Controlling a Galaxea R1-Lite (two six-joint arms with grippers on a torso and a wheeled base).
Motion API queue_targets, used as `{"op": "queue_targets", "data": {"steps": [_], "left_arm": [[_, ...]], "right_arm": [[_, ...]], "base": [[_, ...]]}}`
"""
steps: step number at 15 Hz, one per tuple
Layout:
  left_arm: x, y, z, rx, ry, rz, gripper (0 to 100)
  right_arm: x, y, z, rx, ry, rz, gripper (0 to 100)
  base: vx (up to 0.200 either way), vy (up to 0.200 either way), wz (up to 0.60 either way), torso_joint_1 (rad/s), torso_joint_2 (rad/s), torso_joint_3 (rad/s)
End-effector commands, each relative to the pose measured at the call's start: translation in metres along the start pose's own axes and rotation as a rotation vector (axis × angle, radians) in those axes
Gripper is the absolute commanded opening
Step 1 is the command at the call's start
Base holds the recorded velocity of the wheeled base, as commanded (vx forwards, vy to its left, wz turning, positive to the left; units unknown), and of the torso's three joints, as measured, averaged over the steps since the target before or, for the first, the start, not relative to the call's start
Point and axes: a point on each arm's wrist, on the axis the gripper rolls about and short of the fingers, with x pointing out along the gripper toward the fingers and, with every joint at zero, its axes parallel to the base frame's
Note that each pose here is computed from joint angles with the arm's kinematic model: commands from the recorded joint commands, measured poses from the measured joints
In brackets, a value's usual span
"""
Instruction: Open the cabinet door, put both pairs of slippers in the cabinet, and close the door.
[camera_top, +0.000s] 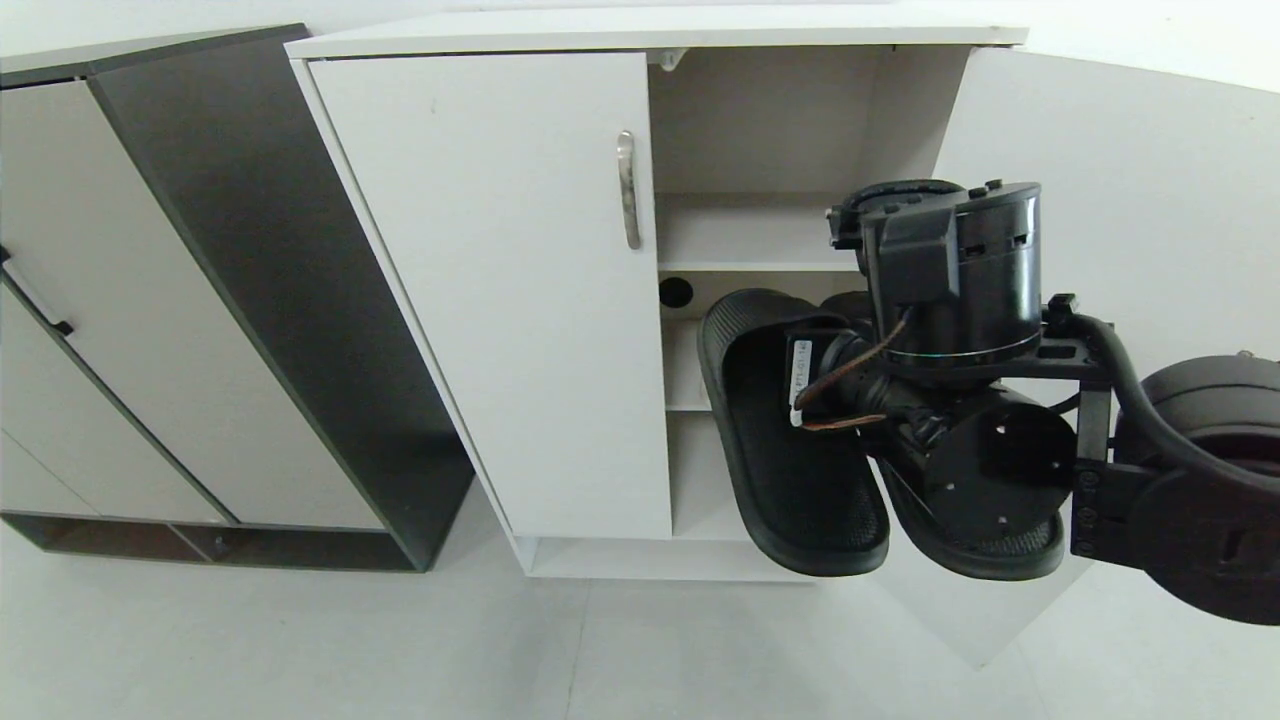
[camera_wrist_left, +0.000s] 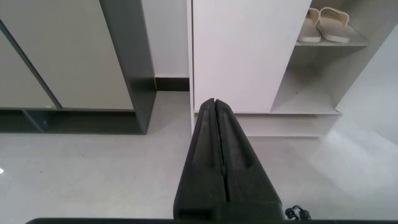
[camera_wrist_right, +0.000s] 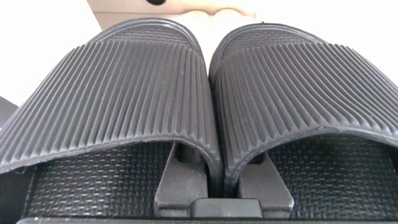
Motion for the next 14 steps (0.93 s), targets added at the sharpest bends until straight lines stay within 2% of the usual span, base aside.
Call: {"op": "queue_targets", "data": {"steps": [1, 3, 14], "left_arm": [[0.0, 0.0, 0.0, 0.004, 0.0, 0.0, 0], [0.0, 0.0, 0.0, 0.001, 0.0, 0.0, 0], [0.0, 0.0, 0.0, -0.004, 0.0, -0.001, 0]], "right_arm": [[-0.002, -0.003, 0.003, 0.008, -0.002, 0.014, 0], [-0.002, -0.003, 0.002, 0.007, -0.002, 0.01, 0], [0.004, -0.002, -0.01, -0.001, 0.002, 0.003, 0]], "base": [[0.0, 0.0, 0.0, 0.0, 0.0, 0.0], [0.0, 0.0, 0.0, 0.0, 0.0, 0.0], [0.2, 0.0, 0.0, -0.001, 0.0, 0.003]]}}
